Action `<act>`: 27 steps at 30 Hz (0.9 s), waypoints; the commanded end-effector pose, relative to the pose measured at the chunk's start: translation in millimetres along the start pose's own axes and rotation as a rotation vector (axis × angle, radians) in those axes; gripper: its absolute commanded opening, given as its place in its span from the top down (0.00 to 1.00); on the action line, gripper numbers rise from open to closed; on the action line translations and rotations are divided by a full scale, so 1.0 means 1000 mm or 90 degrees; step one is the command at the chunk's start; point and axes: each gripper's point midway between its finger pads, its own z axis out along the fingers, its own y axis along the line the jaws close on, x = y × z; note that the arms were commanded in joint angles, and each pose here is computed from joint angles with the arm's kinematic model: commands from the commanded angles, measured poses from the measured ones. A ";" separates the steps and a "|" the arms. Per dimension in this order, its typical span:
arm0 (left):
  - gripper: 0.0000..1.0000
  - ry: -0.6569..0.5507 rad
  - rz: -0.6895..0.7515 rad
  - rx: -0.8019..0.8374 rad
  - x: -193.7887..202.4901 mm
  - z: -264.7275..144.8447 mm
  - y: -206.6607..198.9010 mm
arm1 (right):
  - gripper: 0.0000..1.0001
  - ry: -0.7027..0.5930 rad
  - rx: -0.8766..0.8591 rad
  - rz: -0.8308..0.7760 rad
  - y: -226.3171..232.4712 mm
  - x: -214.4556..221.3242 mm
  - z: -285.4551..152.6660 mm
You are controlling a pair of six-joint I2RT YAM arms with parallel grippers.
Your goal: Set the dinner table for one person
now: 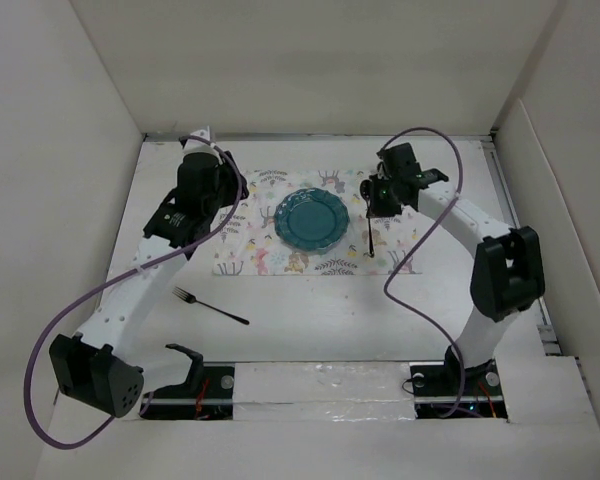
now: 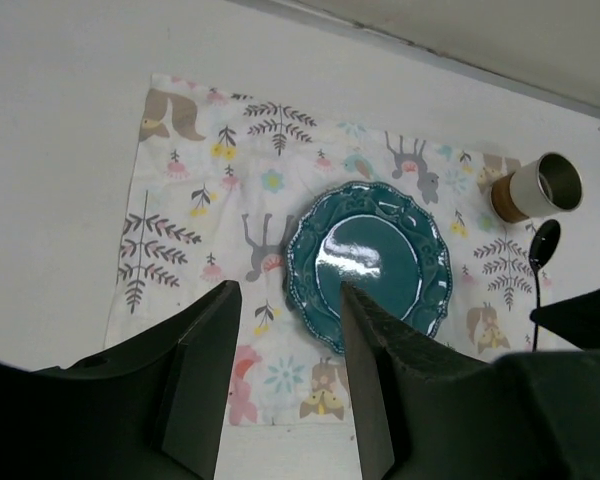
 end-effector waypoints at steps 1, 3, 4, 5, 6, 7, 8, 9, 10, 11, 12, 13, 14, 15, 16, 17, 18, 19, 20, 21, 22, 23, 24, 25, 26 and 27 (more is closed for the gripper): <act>0.58 0.044 -0.038 0.008 0.021 -0.005 0.002 | 1.00 -0.025 -0.008 0.005 0.005 -0.016 0.022; 0.59 0.054 -0.055 -0.010 0.029 -0.006 0.011 | 1.00 -0.004 0.003 0.007 0.001 -0.011 0.043; 0.58 0.060 -0.059 -0.020 0.033 -0.007 0.014 | 1.00 0.000 0.009 0.010 0.000 -0.011 0.048; 0.58 0.058 -0.063 -0.022 0.033 -0.011 0.016 | 1.00 -0.004 0.009 0.012 0.001 -0.017 0.053; 0.59 0.064 -0.066 -0.024 0.038 -0.012 0.018 | 1.00 0.016 0.018 0.014 -0.002 -0.010 0.065; 0.59 0.064 -0.074 -0.025 0.039 -0.013 0.018 | 1.00 0.026 0.023 0.017 -0.004 -0.007 0.070; 0.59 0.063 -0.078 -0.023 0.040 -0.015 0.019 | 1.00 0.031 0.028 0.019 -0.006 -0.006 0.075; 0.59 0.065 -0.080 -0.022 0.041 -0.016 0.018 | 1.00 0.034 0.030 0.017 -0.003 -0.003 0.078; 0.59 0.068 -0.084 -0.023 0.042 -0.017 0.019 | 1.00 0.041 0.038 0.023 -0.006 0.001 0.084; 0.58 0.066 -0.084 -0.022 0.042 -0.019 0.019 | 1.00 0.041 0.043 0.026 -0.008 0.002 0.087; 0.58 0.070 -0.084 -0.023 0.045 -0.019 0.021 | 1.00 0.043 0.050 0.031 -0.010 0.004 0.090; 0.59 0.070 -0.086 -0.019 0.045 -0.020 0.019 | 1.00 0.044 0.052 0.035 -0.011 0.006 0.094; 0.59 0.068 -0.085 -0.014 0.044 -0.022 0.019 | 1.00 0.044 0.052 0.039 -0.011 0.006 0.096; 0.59 0.069 -0.085 -0.011 0.045 -0.023 0.018 | 1.00 0.044 0.052 0.042 -0.010 0.005 0.097; 0.58 0.072 -0.085 -0.013 0.046 -0.023 0.019 | 1.00 0.032 0.076 0.045 -0.016 0.000 0.097; 0.59 0.071 -0.085 -0.013 0.046 -0.024 0.020 | 1.00 0.032 0.078 0.044 -0.016 -0.001 0.098; 0.59 0.073 -0.083 -0.015 0.048 -0.024 0.021 | 1.00 0.028 0.077 0.045 -0.015 -0.004 0.098; 0.59 0.074 -0.082 -0.017 0.049 -0.024 0.021 | 1.00 0.019 0.083 0.046 -0.016 -0.009 0.096; 0.59 0.077 -0.081 -0.019 0.050 -0.024 0.022 | 1.00 0.016 0.089 0.046 -0.017 -0.011 0.096; 0.59 0.079 -0.080 -0.022 0.052 -0.024 0.024 | 1.00 0.015 0.092 0.046 -0.018 -0.012 0.097; 0.59 0.079 -0.080 -0.022 0.053 -0.024 0.024 | 1.00 0.024 0.099 0.042 -0.020 -0.009 0.103; 0.59 0.079 -0.080 -0.022 0.053 -0.024 0.024 | 1.00 0.025 0.099 0.042 -0.020 -0.009 0.103; 0.59 0.079 -0.079 -0.021 0.053 -0.023 0.024 | 1.00 0.031 0.105 0.040 -0.022 -0.007 0.106; 0.59 0.078 -0.081 -0.020 0.052 -0.023 0.023 | 1.00 0.035 0.109 0.038 -0.024 -0.005 0.108; 0.59 0.076 -0.081 -0.018 0.051 -0.024 0.023 | 1.00 0.036 0.110 0.036 -0.025 -0.004 0.109; 0.60 0.073 -0.081 -0.017 0.049 -0.024 0.022 | 1.00 0.043 0.113 0.036 -0.026 0.000 0.112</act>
